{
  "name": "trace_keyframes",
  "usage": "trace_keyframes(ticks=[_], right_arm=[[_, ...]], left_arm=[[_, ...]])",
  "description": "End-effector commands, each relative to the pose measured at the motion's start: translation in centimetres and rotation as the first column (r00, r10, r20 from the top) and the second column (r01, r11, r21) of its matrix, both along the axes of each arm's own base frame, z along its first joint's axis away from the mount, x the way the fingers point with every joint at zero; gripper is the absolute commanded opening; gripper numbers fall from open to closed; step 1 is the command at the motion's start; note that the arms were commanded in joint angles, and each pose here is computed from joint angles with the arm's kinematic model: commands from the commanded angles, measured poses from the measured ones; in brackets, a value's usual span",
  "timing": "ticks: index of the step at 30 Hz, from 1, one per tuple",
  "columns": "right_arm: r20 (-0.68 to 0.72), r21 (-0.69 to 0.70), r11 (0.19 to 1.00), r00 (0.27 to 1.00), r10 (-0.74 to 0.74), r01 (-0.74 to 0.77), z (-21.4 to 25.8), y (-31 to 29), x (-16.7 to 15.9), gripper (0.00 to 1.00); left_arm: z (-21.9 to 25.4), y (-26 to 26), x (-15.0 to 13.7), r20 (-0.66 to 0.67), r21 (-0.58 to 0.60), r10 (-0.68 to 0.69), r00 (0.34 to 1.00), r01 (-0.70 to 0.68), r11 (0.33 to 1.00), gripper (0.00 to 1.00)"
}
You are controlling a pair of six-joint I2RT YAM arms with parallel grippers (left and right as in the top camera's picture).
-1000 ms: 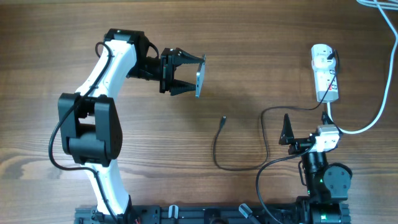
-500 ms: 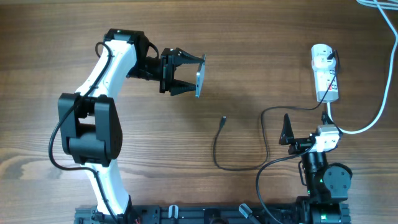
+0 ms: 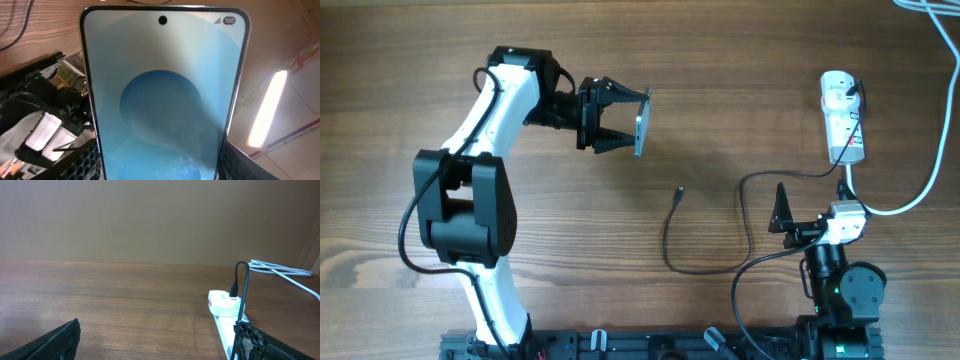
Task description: Plug charger to phone and switch on socket
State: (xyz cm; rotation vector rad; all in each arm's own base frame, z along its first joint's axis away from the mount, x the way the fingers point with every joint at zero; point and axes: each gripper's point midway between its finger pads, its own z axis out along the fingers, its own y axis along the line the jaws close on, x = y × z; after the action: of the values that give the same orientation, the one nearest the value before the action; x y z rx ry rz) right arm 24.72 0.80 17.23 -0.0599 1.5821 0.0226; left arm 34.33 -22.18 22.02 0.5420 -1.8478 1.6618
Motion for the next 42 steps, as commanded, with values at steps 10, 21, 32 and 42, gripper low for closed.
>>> trace_keyframes(ticks=[10, 21, 32, 42], right_arm=[[0.004, 0.001, 1.0, 1.0, -0.003, 0.003, 0.06, 0.0, 0.0, 1.0], [0.004, 0.001, 1.0, 1.0, -0.003, 0.003, 0.06, 0.0, 0.0, 1.0], [0.004, 0.001, 1.0, 1.0, -0.003, 0.003, 0.06, 0.0, 0.0, 1.0], [0.004, 0.001, 1.0, 1.0, -0.003, 0.003, 0.06, 0.0, 0.0, 1.0]], left_arm=[[2.27, -0.03, -0.23, 0.051, -0.061, 0.016, 0.999, -0.013, 0.998, 0.6], [2.32, -0.01, -0.38, 0.026, -0.057, 0.016, 1.0, -0.014, 0.998, 0.6], [2.32, -0.01, -0.38, 0.026, -0.057, 0.016, 1.0, -0.015, 0.998, 0.59], [2.32, -0.01, -0.39, 0.025, -0.057, 0.016, 1.0, -0.015, 0.998, 0.59]])
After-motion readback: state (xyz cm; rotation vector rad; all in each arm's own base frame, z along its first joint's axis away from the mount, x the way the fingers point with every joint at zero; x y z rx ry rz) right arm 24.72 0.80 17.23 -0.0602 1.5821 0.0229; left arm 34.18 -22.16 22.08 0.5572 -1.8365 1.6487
